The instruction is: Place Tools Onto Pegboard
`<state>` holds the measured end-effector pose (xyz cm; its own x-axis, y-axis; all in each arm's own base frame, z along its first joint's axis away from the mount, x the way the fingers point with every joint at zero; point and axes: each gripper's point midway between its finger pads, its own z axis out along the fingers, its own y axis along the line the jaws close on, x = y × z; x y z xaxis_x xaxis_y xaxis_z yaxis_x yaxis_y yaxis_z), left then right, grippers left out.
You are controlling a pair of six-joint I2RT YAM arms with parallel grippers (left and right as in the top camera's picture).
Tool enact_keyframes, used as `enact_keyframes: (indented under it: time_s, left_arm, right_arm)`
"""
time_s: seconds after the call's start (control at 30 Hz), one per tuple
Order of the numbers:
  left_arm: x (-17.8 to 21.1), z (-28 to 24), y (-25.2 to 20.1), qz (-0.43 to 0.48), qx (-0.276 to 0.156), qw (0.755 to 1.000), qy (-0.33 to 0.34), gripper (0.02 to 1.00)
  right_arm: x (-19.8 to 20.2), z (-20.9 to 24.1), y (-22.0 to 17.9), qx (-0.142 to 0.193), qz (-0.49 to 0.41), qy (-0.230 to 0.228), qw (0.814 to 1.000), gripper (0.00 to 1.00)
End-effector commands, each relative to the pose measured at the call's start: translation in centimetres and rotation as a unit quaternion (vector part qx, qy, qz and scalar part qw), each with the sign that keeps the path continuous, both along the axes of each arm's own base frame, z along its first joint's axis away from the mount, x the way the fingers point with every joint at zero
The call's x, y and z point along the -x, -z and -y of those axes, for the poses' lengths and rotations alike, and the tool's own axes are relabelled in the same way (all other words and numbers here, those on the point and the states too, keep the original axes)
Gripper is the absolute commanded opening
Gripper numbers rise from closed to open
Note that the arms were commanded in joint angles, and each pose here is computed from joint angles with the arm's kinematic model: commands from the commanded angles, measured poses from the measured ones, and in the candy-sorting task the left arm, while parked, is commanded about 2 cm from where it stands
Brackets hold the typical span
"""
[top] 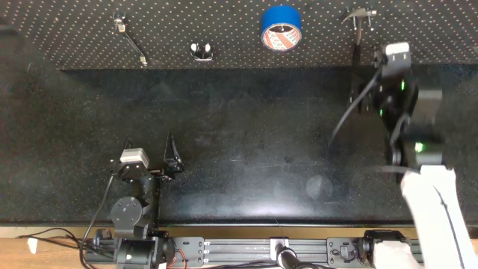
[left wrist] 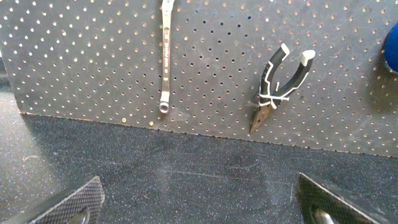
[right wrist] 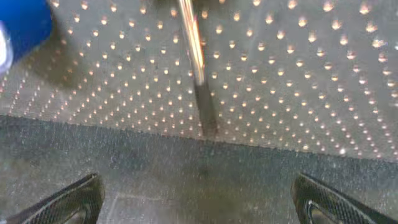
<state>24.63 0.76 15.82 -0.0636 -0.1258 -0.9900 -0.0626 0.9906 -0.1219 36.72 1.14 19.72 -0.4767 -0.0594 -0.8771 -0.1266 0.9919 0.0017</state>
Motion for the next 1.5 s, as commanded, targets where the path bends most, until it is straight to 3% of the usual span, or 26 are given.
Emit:
enact_keyframes:
  time_s: [0.03,0.13,0.47,0.87,1.0,1.07,1.17,1.5]
  left_arm:
    - [0.0,0.1,0.1,0.000,-0.006,1.000,0.004,0.996]
    - [0.0,0.1,0.1,0.000,-0.006,1.000,0.004,0.996]
    - [0.0,0.1,0.1,0.000,-0.006,1.000,0.004,0.998]
    - [0.0,0.1,0.1,0.000,-0.006,1.000,0.004,0.996]
    - [0.0,0.1,0.1,0.000,-0.006,1.000,0.004,0.996]
    - [0.0,0.1,0.1,0.000,-0.006,1.000,0.004,0.996]
    - [0.0,0.1,0.1,0.000,-0.006,1.000,0.004,0.993]
    - [0.0,0.1,0.1,0.000,-0.006,1.000,0.004,0.993]
  right_arm:
    - [3.4,0.1,3.2,-0.024,0.042,0.022,0.999,0.978]
    - [5.4,0.0,3.3,-0.049,0.120,0.030,0.991,0.978]
    - [8.8,0.1,5.6,-0.100,0.162,0.051,0.980,0.978]
    - [11.7,0.1,7.7,-0.139,0.120,0.074,0.980,0.978]
    - [11.8,0.0,7.0,-0.125,0.135,0.062,0.981,0.978]
    - [11.8,-0.2,6.2,-0.042,0.163,0.025,0.985,0.982]
    - [12.1,-0.2,4.1,0.003,0.213,0.010,0.977,0.980]
    - [12.2,-0.6,3.7,-0.001,0.221,-0.001,0.975,0.980]
